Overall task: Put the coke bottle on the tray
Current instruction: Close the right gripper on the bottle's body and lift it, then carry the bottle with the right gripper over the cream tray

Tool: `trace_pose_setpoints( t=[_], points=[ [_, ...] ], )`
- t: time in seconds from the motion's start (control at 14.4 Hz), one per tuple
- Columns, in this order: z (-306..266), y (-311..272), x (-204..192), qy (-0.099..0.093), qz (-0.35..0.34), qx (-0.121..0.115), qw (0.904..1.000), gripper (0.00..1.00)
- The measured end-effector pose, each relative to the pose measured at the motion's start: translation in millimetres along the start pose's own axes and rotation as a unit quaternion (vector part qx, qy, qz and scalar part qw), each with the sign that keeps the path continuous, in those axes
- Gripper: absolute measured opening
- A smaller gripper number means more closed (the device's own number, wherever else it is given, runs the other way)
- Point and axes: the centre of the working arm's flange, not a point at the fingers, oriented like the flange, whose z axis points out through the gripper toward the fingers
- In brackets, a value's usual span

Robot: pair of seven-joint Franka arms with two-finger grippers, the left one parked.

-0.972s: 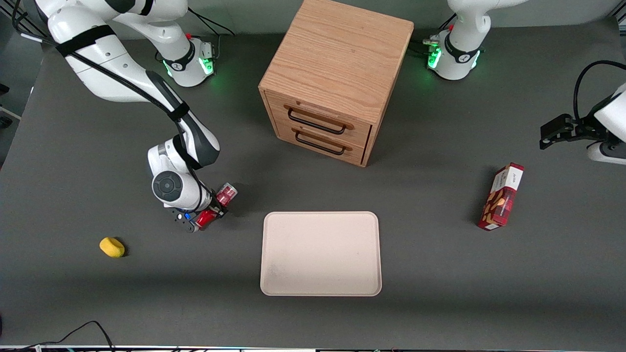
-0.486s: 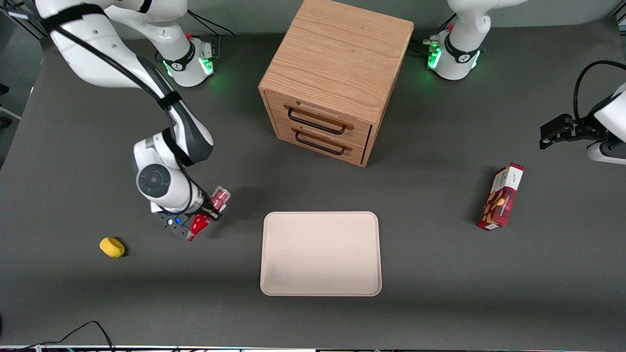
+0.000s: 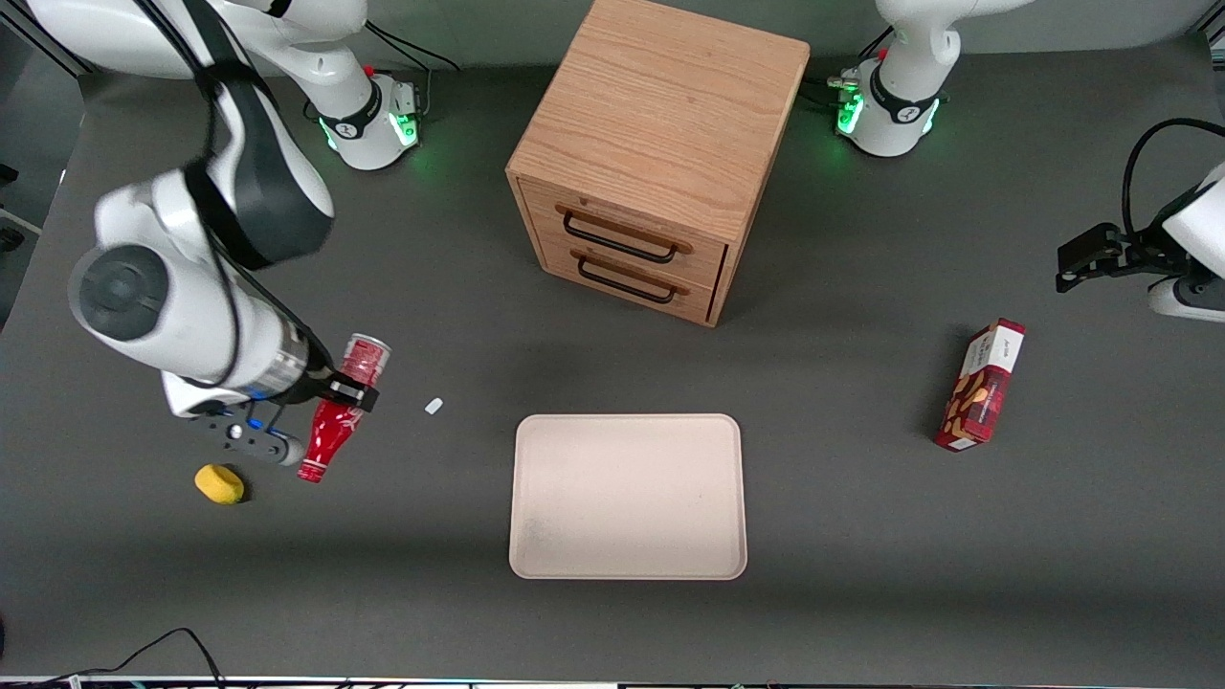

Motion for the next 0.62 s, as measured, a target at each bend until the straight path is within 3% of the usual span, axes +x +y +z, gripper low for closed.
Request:
trace_pose_setpoints(
  t=[0.28, 0.42, 0.62],
  points=[
    [-31, -63, -33, 0.002, -0.081, 0.049, 0.9955, 0.55],
    [-6, -102, -39, -0.011, -0.107, 0.074, 0.9914, 0.55],
    [77, -139, -23, -0.03, -0.113, 0.104, 0.9877, 0.55]
  ],
)
